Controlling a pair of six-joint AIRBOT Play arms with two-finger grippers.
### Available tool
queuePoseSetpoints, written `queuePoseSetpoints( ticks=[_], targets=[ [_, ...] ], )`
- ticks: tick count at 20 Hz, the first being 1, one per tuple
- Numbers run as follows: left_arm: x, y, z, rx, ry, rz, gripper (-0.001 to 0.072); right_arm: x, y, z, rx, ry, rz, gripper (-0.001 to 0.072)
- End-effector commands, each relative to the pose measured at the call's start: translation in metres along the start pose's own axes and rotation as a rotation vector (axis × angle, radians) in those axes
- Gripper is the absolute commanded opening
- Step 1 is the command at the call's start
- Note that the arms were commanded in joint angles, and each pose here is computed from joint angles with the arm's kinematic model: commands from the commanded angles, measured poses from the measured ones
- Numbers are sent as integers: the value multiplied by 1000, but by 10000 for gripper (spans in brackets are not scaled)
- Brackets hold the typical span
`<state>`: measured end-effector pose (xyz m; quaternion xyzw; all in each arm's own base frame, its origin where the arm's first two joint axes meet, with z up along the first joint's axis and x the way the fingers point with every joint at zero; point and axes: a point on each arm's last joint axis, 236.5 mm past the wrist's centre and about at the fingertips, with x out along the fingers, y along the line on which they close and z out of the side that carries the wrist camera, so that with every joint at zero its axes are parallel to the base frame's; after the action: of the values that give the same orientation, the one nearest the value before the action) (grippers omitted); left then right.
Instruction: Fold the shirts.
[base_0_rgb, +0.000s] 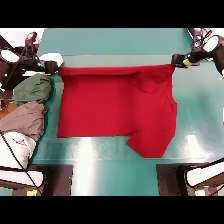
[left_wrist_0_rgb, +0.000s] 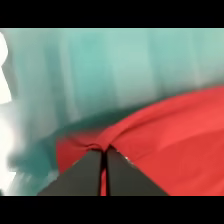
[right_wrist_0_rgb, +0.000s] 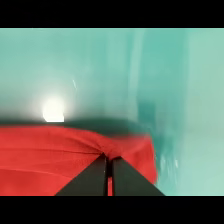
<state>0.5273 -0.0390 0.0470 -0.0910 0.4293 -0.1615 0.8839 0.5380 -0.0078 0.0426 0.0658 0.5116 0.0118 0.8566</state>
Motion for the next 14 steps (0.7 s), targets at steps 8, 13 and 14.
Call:
queuePoseSetpoints(
  ticks=[8, 13, 14],
  targets=[
    [1, 10, -114, 43, 407, 2, 24, 27, 2, -126, -44, 332, -38, 13],
    [-5, 3, -127, -29, 471, -11, 498, 20, 4, -139, -36, 341, -32, 380],
    [-8, 4, -131, -45, 491, -4, 539, 15, 2, -139, -32, 339, -33, 382]
  ],
)
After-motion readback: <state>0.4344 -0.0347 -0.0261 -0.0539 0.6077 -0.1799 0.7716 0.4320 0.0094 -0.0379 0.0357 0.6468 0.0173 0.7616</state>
